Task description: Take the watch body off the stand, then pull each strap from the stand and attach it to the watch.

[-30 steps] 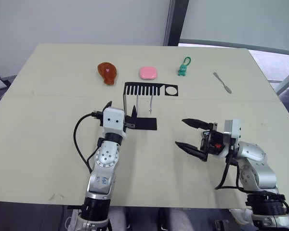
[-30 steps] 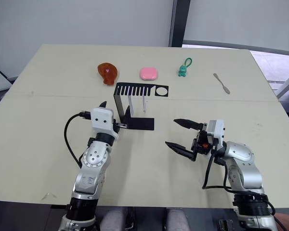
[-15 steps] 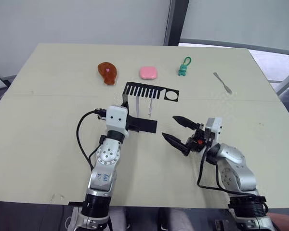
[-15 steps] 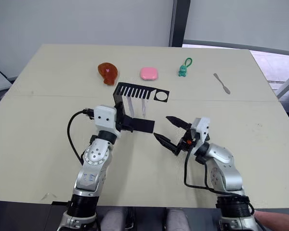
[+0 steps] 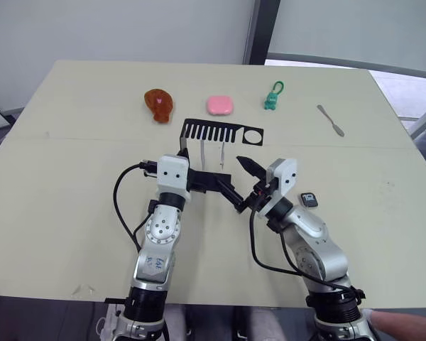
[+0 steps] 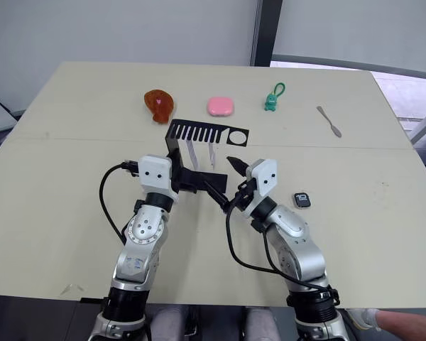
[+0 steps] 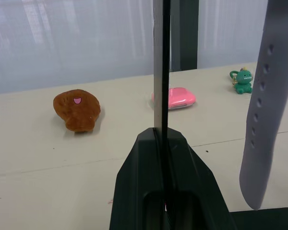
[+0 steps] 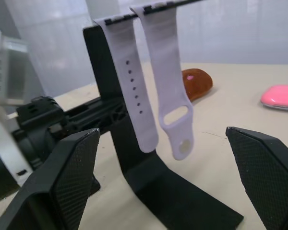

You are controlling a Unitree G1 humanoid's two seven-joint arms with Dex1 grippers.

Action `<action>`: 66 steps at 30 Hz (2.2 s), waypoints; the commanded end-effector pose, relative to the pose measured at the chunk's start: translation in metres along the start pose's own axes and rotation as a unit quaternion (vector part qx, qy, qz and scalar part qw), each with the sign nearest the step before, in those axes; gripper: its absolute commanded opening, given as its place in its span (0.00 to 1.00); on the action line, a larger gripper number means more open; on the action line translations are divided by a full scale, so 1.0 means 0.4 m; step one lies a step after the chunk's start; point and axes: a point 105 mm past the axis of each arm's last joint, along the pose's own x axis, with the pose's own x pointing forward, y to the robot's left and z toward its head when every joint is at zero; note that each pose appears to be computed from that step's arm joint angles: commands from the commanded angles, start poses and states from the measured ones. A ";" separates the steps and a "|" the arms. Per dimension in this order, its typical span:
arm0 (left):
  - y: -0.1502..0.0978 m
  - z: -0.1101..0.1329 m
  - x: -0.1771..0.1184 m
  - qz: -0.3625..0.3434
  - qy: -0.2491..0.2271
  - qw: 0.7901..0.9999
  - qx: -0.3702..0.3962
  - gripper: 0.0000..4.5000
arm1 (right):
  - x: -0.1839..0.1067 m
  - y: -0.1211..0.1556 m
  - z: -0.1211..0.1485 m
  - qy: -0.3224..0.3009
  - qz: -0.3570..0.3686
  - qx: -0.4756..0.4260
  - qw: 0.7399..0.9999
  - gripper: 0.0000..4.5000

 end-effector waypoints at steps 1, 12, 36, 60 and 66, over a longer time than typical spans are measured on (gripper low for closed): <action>-0.020 0.034 0.003 -0.011 -0.025 1.000 -0.001 0.01 | 0.020 -0.012 0.037 -0.024 -0.036 -0.039 0.998 1.00; -0.027 0.030 0.007 -0.020 -0.019 1.000 0.002 0.01 | 0.066 0.001 0.065 -0.046 -0.025 -0.054 0.997 1.00; -0.028 0.030 0.013 -0.025 -0.022 0.999 -0.001 0.00 | 0.080 0.008 0.062 -0.049 -0.011 -0.072 0.996 0.01; -0.016 0.028 0.017 -0.029 -0.025 0.999 -0.015 0.00 | 0.001 0.026 0.073 -0.073 0.056 -0.146 0.985 0.01; -0.014 0.016 0.003 -0.055 -0.020 0.998 -0.013 0.00 | -0.068 -0.013 0.064 -0.057 0.066 -0.004 0.996 0.01</action>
